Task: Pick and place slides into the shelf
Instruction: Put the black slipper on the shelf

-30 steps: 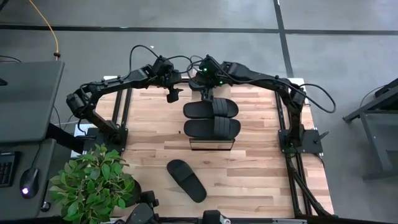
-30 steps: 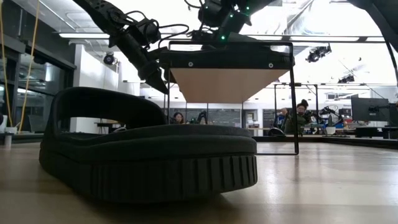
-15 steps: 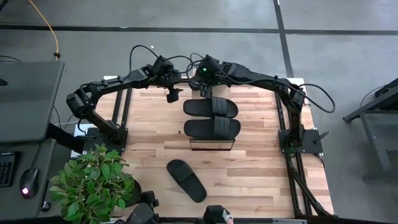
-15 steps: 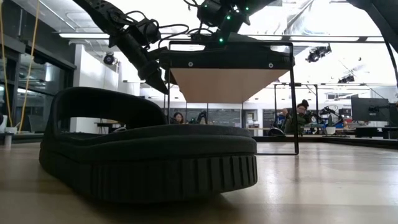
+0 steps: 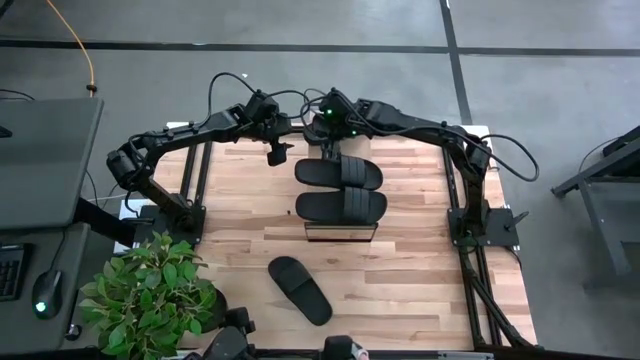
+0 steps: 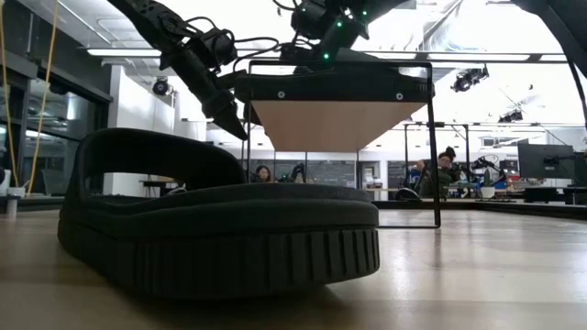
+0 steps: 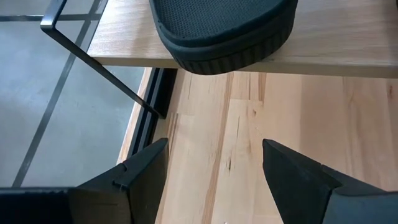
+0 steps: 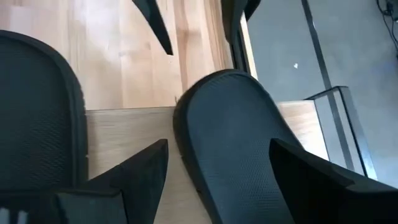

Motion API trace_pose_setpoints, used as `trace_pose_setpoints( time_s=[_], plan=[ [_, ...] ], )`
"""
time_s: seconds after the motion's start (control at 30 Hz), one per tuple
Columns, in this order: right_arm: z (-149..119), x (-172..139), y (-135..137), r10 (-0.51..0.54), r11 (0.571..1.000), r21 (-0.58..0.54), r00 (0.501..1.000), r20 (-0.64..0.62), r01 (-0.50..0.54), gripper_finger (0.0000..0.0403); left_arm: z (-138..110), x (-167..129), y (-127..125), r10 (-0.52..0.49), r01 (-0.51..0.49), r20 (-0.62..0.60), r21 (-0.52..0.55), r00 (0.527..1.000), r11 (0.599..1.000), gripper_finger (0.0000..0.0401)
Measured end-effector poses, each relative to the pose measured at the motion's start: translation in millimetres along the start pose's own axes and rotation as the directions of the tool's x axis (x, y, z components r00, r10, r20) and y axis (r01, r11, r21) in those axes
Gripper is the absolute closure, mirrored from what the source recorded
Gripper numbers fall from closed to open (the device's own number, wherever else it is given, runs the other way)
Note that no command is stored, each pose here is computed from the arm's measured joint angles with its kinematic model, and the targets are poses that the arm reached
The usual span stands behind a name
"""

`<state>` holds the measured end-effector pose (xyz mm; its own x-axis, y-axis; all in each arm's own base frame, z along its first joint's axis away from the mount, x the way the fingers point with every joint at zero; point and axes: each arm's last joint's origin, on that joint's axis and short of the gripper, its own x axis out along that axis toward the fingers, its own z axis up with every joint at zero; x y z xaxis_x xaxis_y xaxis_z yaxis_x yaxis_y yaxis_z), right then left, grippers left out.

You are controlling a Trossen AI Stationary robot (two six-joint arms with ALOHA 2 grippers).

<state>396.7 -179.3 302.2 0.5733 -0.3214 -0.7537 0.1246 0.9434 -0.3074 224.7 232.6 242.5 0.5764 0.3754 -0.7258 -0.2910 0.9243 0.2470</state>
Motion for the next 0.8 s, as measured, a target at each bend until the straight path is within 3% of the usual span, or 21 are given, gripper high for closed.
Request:
trace_pose_setpoints(
  time_s=[0.23,0.8],
  plan=[
    [-1.8,0.3,-4.3,0.007,0.998,0.060,1.000,0.004,-0.007,0.0132,0.1,0.0,0.1,0.000,0.000,0.001,0.000,1.000,1.000,0.0160],
    [0.1,0.4,-3.9,0.036,0.997,0.072,0.999,0.035,-0.038,0.0132,1.1,-0.1,0.3,-0.004,0.005,0.015,-0.007,1.000,1.000,0.0160]
  ],
)
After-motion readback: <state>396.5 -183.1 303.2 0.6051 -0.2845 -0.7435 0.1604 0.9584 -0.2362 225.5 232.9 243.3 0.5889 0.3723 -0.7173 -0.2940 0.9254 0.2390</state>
